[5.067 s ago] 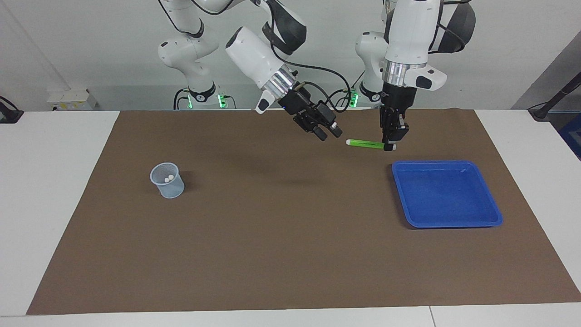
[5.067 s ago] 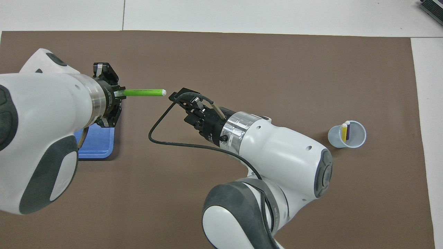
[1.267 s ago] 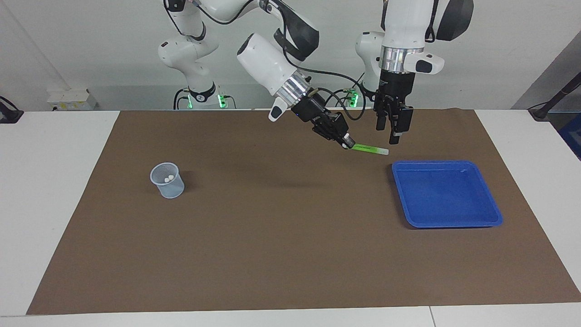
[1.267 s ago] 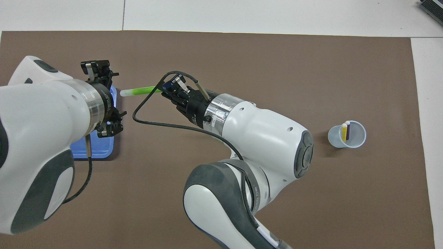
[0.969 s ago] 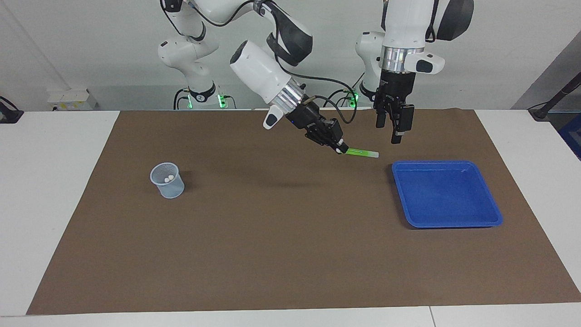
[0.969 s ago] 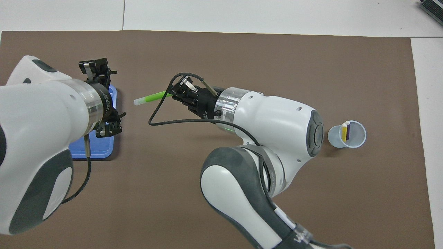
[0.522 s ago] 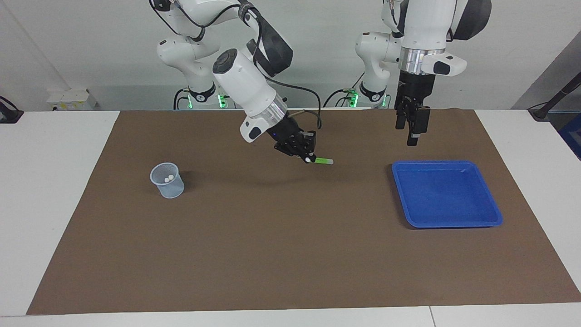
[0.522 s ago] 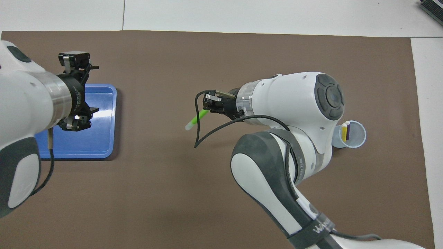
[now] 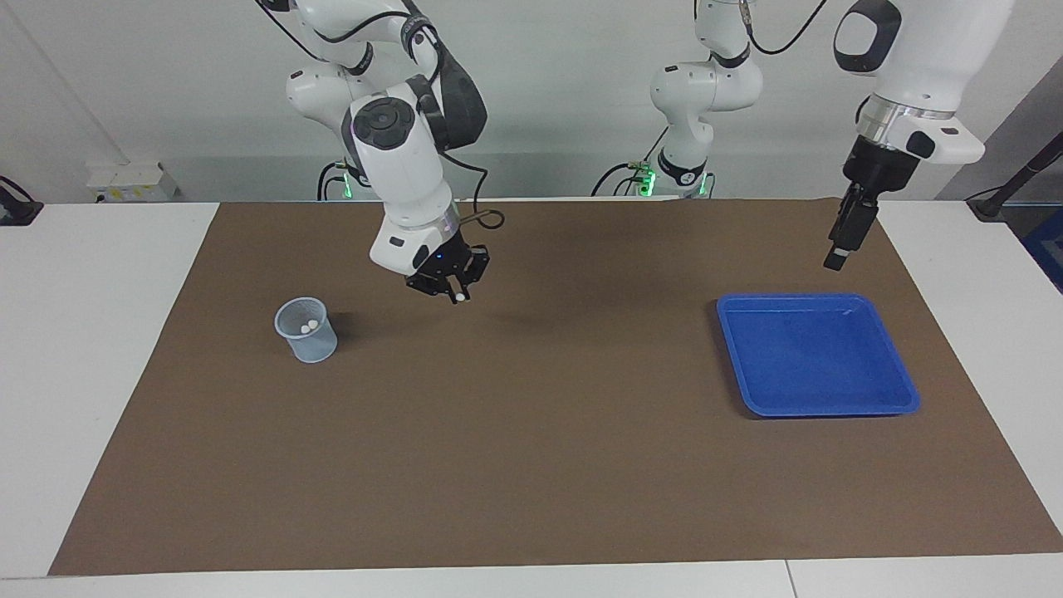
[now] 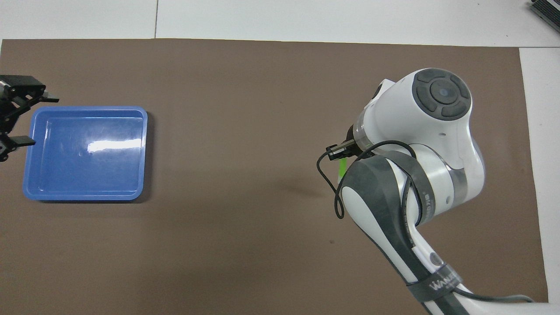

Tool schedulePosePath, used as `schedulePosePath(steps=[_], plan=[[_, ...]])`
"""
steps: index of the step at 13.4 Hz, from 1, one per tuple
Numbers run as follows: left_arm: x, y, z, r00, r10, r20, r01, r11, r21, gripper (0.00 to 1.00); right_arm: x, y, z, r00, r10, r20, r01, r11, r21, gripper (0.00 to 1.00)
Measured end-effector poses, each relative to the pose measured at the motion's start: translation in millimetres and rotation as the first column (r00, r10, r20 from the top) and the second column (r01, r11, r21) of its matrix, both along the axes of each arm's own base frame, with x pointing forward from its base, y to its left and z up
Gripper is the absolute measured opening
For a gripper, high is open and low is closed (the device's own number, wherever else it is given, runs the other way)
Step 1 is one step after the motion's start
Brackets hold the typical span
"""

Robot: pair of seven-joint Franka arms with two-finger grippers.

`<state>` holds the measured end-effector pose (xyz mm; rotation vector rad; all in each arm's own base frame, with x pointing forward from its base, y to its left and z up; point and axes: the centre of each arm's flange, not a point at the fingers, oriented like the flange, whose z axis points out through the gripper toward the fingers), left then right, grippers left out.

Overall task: Transfer and insert pens with both arms
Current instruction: 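Carry the green pen to the cup while the left gripper returns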

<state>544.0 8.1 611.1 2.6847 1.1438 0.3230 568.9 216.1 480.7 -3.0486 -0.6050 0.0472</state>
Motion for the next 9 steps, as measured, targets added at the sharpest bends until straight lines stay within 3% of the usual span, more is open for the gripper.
schedulePosePath(steps=[2,5,7,9], plan=[[-6.4,18.8,-0.9,0.990,-0.138,-0.022,0.139,0.989,0.041,1.00,-1.3,-31.6,11.0,0.987,0.163,-0.017,-0.164,0.980,-0.109,0.19],[-15.4,29.1,-1.1,0.947,-0.316,-0.061,0.320,0.945,0.075,1.00,2.7,-75.4,26.9,0.928,0.368,-0.056,-0.371,0.897,-0.241,0.19],[-18.6,30.7,-2.0,0.916,-0.389,-0.092,0.398,0.911,0.105,1.00,9.2,-91.5,25.5,0.887,0.456,-0.068,-0.455,0.843,-0.287,0.19],[-20.8,30.7,-2.9,0.885,-0.451,-0.120,0.463,0.878,0.120,1.00,15.0,-116.3,8.6,0.866,0.497,-0.061,-0.492,0.821,-0.288,0.19]])
